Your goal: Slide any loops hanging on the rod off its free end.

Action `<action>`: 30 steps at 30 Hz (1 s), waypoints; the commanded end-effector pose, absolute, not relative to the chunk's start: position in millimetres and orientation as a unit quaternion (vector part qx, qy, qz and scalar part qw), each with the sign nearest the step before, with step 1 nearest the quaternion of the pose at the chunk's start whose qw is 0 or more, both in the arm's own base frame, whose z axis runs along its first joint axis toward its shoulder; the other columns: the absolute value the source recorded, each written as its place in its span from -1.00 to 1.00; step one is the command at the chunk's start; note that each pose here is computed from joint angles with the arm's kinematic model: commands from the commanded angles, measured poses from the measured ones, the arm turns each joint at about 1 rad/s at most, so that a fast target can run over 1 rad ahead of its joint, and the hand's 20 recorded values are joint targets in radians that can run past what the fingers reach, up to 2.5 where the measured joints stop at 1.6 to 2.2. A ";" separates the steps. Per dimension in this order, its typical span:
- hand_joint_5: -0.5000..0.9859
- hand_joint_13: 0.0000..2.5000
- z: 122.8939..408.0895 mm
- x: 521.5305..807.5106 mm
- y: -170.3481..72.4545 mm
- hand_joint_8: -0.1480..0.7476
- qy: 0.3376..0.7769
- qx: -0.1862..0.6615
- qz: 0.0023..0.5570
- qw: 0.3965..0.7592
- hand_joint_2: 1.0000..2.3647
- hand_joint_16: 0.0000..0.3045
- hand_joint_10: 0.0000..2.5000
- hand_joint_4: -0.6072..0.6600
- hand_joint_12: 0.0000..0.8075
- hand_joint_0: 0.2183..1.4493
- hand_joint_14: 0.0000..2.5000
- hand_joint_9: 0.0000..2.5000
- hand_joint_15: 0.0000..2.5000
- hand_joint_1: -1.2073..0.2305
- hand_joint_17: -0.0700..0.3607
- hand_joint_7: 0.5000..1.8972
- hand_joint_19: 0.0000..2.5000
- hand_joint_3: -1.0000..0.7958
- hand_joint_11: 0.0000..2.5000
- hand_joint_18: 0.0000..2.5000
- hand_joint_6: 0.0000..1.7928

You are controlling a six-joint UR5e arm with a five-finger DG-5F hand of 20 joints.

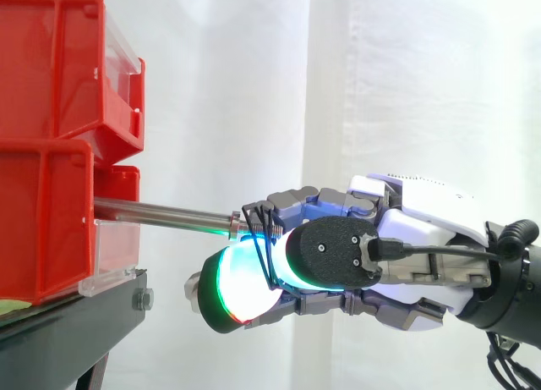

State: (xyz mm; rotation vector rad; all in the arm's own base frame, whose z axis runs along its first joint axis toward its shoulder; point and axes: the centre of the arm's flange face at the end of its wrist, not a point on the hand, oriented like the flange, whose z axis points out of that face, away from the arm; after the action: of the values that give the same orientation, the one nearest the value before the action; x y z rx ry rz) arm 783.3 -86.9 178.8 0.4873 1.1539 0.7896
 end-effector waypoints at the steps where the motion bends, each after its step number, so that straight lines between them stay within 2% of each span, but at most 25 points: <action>1: -0.58 -0.72 184.6 781.4 -85.4 -0.09 0.535 0.216 0.361 0.733 -0.97 -0.64 -0.99 0.02 -0.12 -0.42 -1.00 -0.53 -0.91 -0.33 -0.10 -0.50 -0.80 -0.03 -0.70 -0.67 0.02; 30: -0.58 -0.72 221.8 760.1 -92.3 -0.09 0.592 0.238 0.335 0.693 -0.97 -0.64 -0.99 0.01 -0.11 -0.42 -1.00 -0.53 -0.91 -0.34 -0.10 -0.49 -0.80 -0.04 -0.70 -0.67 0.02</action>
State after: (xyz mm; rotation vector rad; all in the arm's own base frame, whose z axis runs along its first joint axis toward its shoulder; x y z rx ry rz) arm 762.5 -90.8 217.9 0.5244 1.3104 0.7541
